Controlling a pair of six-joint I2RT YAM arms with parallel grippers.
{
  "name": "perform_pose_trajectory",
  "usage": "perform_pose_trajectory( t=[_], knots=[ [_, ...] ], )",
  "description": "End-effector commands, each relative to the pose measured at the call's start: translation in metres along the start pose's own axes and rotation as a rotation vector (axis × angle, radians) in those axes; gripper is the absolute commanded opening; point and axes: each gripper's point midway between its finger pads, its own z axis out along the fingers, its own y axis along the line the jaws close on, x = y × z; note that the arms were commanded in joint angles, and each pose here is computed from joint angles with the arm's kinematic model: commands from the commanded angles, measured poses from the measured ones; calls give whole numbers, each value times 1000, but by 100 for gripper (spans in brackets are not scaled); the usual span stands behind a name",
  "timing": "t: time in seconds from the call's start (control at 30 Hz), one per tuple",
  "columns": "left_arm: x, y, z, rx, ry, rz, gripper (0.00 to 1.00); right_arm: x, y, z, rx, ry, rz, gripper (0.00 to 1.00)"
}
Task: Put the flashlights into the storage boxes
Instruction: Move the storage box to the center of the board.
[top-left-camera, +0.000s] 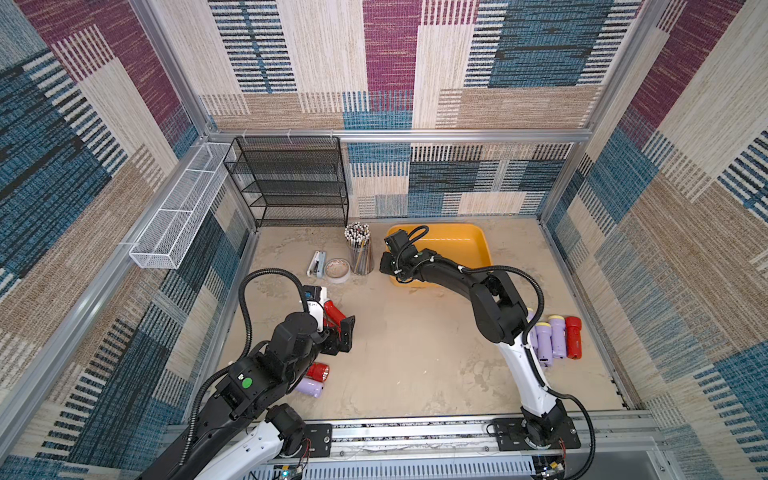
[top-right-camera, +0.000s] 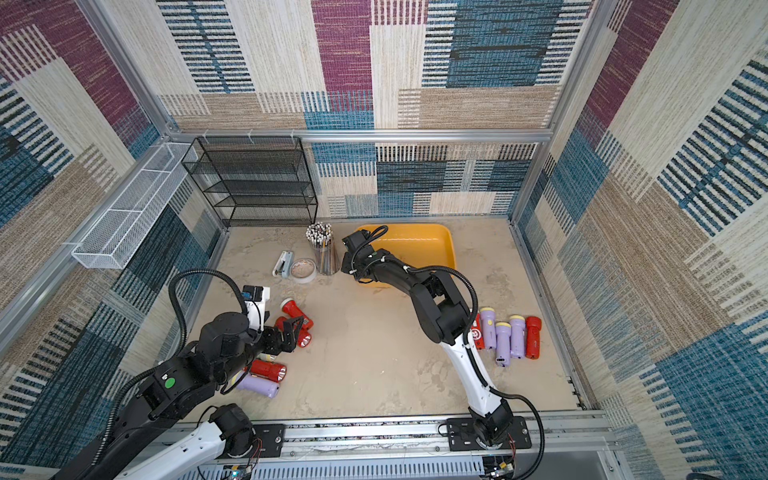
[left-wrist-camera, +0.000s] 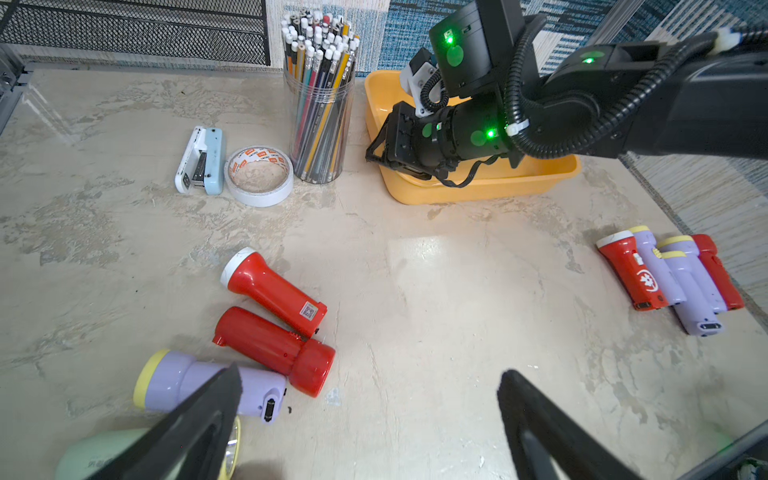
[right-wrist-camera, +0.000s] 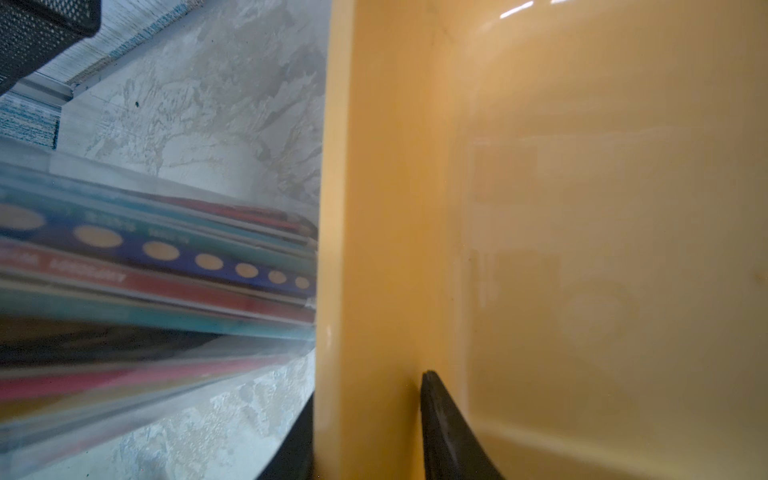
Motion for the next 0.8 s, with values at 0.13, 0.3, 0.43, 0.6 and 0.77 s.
perform_pose_trajectory(
  t=[0.13,0.3,0.43,0.6,0.77],
  knots=[
    [2,6,-5,-20,1,-26,99,-3,4,-39,38,-55,-22,66],
    [6,4,3,-22,20,-41,99,-16,-6,-97,63,-138,-91,76],
    [9,-11,14,39,48,-54,100,-6,-47,-144,168,-179,-169,84],
    [19,-34,43,132,73,-96,100,24,-128,-184,357,-176,-173,86],
    [27,-63,71,227,109,-100,100,48,-194,-210,452,-140,-73,88]
  ],
)
